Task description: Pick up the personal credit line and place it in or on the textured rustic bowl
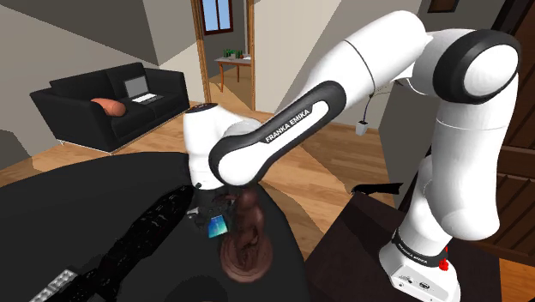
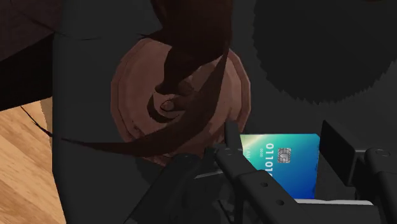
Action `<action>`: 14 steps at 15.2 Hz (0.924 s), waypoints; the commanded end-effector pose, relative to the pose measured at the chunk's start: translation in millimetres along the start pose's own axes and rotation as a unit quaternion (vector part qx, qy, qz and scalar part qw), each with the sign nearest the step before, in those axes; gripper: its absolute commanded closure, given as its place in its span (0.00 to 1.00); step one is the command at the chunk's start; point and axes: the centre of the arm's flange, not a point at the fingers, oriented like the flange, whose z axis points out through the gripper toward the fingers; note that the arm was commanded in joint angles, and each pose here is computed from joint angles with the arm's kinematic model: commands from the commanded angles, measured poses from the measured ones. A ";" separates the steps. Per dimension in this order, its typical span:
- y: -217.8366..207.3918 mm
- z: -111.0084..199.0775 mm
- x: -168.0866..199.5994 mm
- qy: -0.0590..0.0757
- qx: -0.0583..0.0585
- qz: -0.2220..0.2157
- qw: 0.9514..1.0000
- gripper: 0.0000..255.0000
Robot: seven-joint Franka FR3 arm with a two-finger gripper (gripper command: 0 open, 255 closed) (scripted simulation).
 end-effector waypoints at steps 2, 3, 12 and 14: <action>-13.9 16.6 -32.8 -0.003 -0.007 0.001 1.000 1.00; -19.5 18.2 -44.6 -0.003 -0.007 0.001 1.000 1.00; -70.4 31.9 -151.1 -0.003 -0.007 0.001 1.000 1.00; -81.7 35.0 -174.8 -0.003 -0.007 0.001 1.000 1.00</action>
